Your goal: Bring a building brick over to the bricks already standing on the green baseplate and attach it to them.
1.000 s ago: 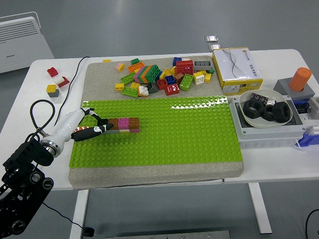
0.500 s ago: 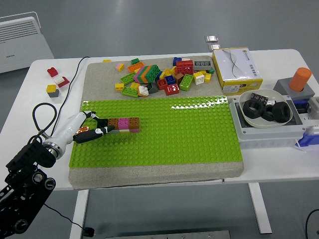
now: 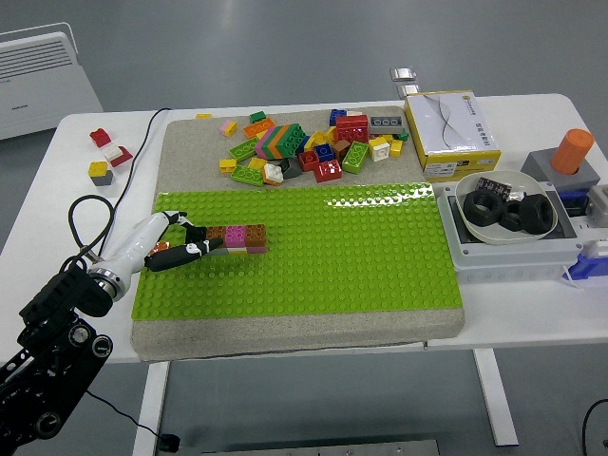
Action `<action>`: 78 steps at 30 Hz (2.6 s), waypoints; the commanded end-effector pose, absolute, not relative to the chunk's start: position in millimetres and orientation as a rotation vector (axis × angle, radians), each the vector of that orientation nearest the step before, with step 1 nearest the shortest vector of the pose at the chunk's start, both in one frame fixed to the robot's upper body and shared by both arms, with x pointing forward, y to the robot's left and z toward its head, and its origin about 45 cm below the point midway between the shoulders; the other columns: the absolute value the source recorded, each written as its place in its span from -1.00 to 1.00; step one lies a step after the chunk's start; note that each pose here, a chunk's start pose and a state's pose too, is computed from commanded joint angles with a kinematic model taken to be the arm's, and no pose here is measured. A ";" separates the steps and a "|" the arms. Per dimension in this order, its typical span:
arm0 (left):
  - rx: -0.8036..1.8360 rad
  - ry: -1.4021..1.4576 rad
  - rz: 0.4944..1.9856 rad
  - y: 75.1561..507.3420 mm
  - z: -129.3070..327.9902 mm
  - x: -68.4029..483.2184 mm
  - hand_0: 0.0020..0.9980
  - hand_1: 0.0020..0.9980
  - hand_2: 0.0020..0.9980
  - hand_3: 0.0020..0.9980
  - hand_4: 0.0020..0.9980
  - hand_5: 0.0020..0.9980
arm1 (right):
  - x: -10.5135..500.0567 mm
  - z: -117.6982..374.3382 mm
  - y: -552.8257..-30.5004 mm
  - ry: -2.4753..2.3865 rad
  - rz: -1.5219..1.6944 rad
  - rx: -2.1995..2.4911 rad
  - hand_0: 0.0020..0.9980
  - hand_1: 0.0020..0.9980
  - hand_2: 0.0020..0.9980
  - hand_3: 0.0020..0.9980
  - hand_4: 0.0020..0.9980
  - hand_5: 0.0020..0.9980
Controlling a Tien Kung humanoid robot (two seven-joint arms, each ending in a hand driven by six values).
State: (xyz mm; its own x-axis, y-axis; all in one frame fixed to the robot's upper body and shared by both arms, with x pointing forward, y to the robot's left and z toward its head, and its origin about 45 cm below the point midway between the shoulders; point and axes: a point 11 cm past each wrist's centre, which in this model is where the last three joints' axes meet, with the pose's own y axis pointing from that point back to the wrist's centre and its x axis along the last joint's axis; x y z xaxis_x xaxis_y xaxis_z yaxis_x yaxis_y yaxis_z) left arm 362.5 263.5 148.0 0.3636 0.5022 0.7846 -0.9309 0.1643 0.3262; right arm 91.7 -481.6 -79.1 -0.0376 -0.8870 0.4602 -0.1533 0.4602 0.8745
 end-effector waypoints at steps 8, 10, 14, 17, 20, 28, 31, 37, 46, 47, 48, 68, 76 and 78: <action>0.891 -0.580 1.126 264.5 146.7 364.5 0.94 0.90 0.84 0.22 1.00 0.65 | 90.3 -79.8 -480.8 -1.510 -0.770 0.951 0.36 0.23 0.23 0.40 0.49 0.90; 0.888 -0.582 1.131 264.9 147.0 365.6 0.94 0.90 0.84 0.22 1.00 0.65 | 90.3 -79.9 -480.6 -1.509 -0.770 0.950 0.36 0.23 0.23 0.40 0.49 0.90; 0.884 -0.583 1.137 265.4 147.5 367.3 0.93 0.90 0.83 0.22 1.00 0.64 | 89.9 -80.0 -480.5 -1.509 -0.771 0.950 0.36 0.22 0.24 0.40 0.49 0.90; 0.882 -0.577 1.138 265.5 146.2 367.2 0.93 0.90 0.83 0.22 1.00 0.64 | 89.3 -80.2 -480.4 -1.508 -0.772 0.949 0.36 0.22 0.24 0.40 0.49 0.90; 0.882 -0.569 1.138 265.7 144.2 366.6 0.92 0.90 0.83 0.21 1.00 0.63 | 88.6 -80.4 -480.3 -1.507 -0.773 0.949 0.36 0.22 0.23 0.40 0.49 0.90; 0.882 -0.557 1.146 268.2 138.8 366.4 0.92 0.90 0.83 0.21 1.00 0.62 | 86.2 -81.4 -479.1 -1.503 -0.778 0.946 0.36 0.22 0.24 0.40 0.49 0.90; 0.880 -0.562 1.149 268.0 138.3 367.5 0.91 0.89 0.83 0.21 1.00 0.61 | 85.3 -81.9 -478.5 -1.501 -0.779 0.946 0.36 0.22 0.24 0.40 0.49 0.90; 0.883 -0.558 1.149 267.7 135.9 367.2 0.91 0.89 0.83 0.20 1.00 0.59 | 83.9 -82.4 -478.0 -1.499 -0.781 0.945 0.36 0.23 0.24 0.40 0.49 0.90; 0.879 -0.546 1.156 269.5 132.3 365.8 0.90 0.89 0.83 0.20 1.00 0.59 | 83.4 -82.4 -478.0 -1.498 -0.782 0.944 0.36 0.23 0.24 0.40 0.50 0.90; 0.878 -0.546 1.157 269.6 132.4 366.0 0.90 0.89 0.83 0.20 1.00 0.59 | 83.8 -82.4 -478.1 -1.499 -0.782 0.944 0.36 0.23 0.24 0.40 0.50 0.90; 0.877 -0.546 1.159 269.8 132.6 366.1 0.89 0.88 0.83 0.19 1.00 0.58 | 84.0 -82.3 -478.0 -1.499 -0.781 0.945 0.36 0.23 0.24 0.41 0.50 0.91; 0.798 -0.674 1.201 260.3 174.0 371.7 0.87 0.87 0.82 0.18 0.99 0.52 | 83.0 -81.3 -480.8 -1.500 -0.779 0.942 0.36 0.22 0.24 0.41 0.51 0.92; 0.696 -0.695 1.304 276.9 195.0 355.9 0.86 0.84 0.81 0.28 0.97 0.43 | 81.8 -81.1 -481.9 -1.499 -0.778 0.948 0.36 0.23 0.24 0.41 0.51 0.93; 0.662 -0.696 1.322 284.0 197.9 349.2 0.65 0.62 0.62 0.40 0.73 -0.38 | 79.7 -82.0 -481.0 -1.495 -0.783 0.944 0.36 0.24 0.30 0.41 0.50 0.93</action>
